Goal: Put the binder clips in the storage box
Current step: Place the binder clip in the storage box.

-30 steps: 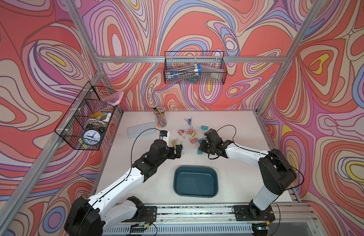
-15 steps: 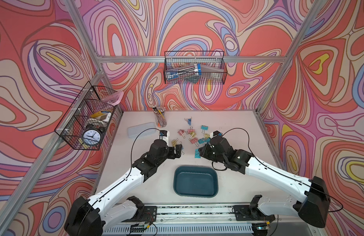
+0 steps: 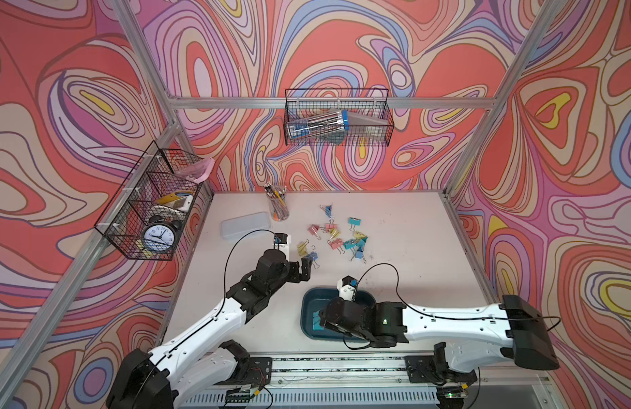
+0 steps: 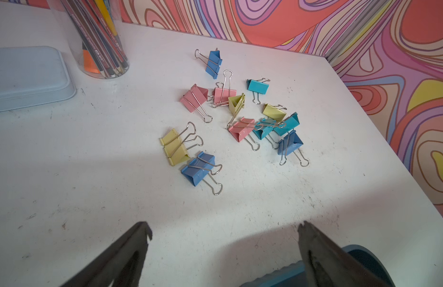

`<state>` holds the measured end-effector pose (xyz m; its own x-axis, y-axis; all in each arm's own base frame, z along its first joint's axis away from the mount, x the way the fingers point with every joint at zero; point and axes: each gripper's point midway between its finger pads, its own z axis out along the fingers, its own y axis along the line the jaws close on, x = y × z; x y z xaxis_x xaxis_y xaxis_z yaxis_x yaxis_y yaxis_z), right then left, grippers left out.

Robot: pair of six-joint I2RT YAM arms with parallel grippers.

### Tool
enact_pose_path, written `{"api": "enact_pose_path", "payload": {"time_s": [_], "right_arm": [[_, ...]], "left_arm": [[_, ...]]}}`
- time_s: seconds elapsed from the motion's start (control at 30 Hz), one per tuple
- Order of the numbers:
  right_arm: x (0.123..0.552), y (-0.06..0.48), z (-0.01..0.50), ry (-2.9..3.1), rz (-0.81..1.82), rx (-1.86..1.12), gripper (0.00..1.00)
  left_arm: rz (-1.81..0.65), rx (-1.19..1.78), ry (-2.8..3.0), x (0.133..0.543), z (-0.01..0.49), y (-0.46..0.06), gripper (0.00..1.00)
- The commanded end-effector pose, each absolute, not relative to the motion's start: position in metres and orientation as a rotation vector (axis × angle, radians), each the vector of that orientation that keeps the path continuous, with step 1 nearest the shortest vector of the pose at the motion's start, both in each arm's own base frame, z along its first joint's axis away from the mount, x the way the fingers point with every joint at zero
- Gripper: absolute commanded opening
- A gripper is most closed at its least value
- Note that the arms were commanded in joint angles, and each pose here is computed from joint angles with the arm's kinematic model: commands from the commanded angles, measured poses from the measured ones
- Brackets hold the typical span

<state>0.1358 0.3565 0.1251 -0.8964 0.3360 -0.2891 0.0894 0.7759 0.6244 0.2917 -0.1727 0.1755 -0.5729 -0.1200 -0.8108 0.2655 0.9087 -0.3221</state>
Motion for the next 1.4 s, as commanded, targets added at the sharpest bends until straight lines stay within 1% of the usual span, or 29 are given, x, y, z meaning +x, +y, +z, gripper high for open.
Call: {"api": "enact_pose_path", "payload": {"time_s": [0.0,0.1,0.3,0.67,1.07,1.1,1.17,1.23,1.37], "right_arm": [[0.149,0.364,0.124,2.5,0.916,0.419,0.0],[0.149,0.362,0.107,2.5,0.902,0.454,0.0],[0.171,0.347,0.102,2.407,0.838,0.477,0.0],[0.183,0.367,0.079,2.476,0.917,0.473,0.0],[0.194,0.371,0.063,2.484,0.916,0.481,0.0],[0.195,0.371,0.062,2.488,0.918,0.483,0.01],[0.195,0.37,0.063,2.483,0.918,0.474,0.08],[0.197,0.368,0.074,2.467,0.909,0.44,0.17],[0.199,0.358,0.106,2.44,0.853,0.372,0.31]], "left_arm": [[-0.543,0.1,2.109,0.288,0.178,-0.171,0.99],[-0.545,0.118,2.103,0.286,0.178,-0.171,0.99],[-0.533,0.16,2.088,0.286,0.176,-0.173,0.99],[-0.538,0.155,2.1,0.284,0.168,-0.173,0.99],[-0.527,0.135,2.119,0.286,0.161,-0.171,0.99],[-0.527,0.135,2.119,0.286,0.161,-0.171,0.99],[-0.524,0.136,2.12,0.287,0.161,-0.172,0.99],[-0.52,0.136,2.123,0.288,0.16,-0.172,0.99],[-0.53,0.138,2.117,0.289,0.165,-0.173,0.99]]}}
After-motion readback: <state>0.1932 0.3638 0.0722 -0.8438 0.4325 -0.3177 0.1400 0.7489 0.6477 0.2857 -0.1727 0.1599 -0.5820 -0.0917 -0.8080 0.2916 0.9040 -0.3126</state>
